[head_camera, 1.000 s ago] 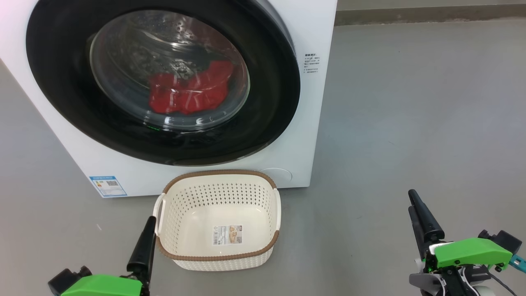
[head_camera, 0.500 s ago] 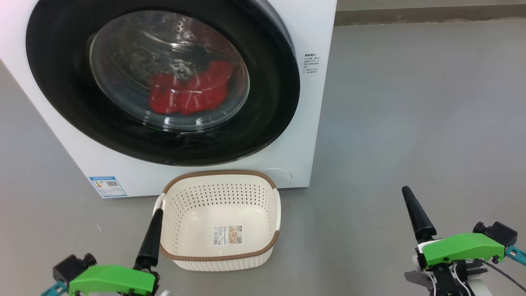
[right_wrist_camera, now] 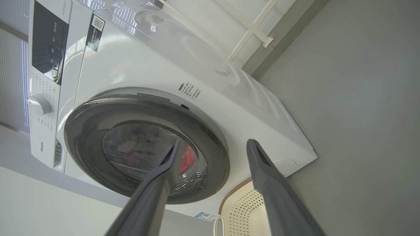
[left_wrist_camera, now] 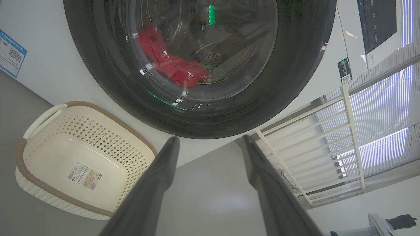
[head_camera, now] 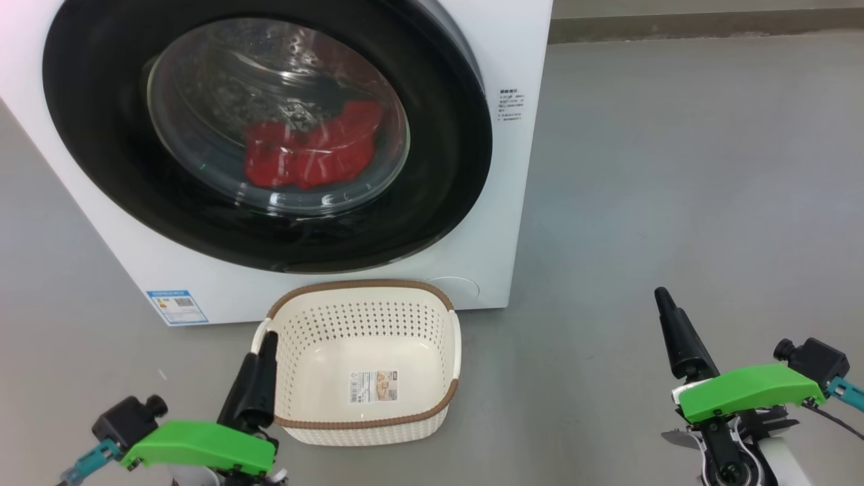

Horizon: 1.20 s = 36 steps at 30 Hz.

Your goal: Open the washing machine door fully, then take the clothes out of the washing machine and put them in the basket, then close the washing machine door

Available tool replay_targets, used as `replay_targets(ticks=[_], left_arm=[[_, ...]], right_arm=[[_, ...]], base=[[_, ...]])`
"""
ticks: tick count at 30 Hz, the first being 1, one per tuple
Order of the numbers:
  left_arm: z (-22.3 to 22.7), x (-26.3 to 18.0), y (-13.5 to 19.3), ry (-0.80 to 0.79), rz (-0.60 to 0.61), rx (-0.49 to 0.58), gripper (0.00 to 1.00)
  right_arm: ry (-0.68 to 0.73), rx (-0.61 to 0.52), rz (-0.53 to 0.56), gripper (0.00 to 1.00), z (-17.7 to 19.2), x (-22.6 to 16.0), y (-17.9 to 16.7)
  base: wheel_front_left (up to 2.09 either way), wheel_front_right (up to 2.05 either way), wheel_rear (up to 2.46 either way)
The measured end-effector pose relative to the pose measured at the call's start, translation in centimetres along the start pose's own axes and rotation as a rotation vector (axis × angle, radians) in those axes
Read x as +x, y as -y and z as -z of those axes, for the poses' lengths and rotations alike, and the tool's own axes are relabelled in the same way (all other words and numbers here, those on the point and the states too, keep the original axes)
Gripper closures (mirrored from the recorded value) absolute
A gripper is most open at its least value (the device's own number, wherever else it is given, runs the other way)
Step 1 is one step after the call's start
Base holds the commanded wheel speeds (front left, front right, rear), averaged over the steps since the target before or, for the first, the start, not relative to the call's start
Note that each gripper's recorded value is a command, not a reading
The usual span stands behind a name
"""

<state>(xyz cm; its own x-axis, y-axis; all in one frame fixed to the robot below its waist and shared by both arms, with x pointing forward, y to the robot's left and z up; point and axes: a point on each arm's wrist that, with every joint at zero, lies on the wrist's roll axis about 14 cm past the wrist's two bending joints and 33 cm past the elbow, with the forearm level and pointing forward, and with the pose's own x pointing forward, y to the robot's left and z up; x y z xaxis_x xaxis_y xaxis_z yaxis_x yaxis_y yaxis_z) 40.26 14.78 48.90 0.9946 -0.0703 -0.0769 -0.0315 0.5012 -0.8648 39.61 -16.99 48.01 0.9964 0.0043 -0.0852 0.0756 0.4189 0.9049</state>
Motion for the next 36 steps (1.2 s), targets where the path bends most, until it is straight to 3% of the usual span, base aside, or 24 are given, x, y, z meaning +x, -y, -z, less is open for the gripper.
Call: replay_targets(ticks=[17,36], left_arm=[[-0.5,0.8,1.7,0.030,0.045,0.293,0.00],[-0.8,1.5,3.9,0.079,0.111,0.530,0.00]], right_arm=[[0.019,-0.319,-0.056,0.00,-0.5,0.7,-1.5],[0.065,-0.561,-0.115,0.00,-1.1,1.2,-3.1]], base=[[0.00,0.00,0.00],[0.00,0.00,0.00]])
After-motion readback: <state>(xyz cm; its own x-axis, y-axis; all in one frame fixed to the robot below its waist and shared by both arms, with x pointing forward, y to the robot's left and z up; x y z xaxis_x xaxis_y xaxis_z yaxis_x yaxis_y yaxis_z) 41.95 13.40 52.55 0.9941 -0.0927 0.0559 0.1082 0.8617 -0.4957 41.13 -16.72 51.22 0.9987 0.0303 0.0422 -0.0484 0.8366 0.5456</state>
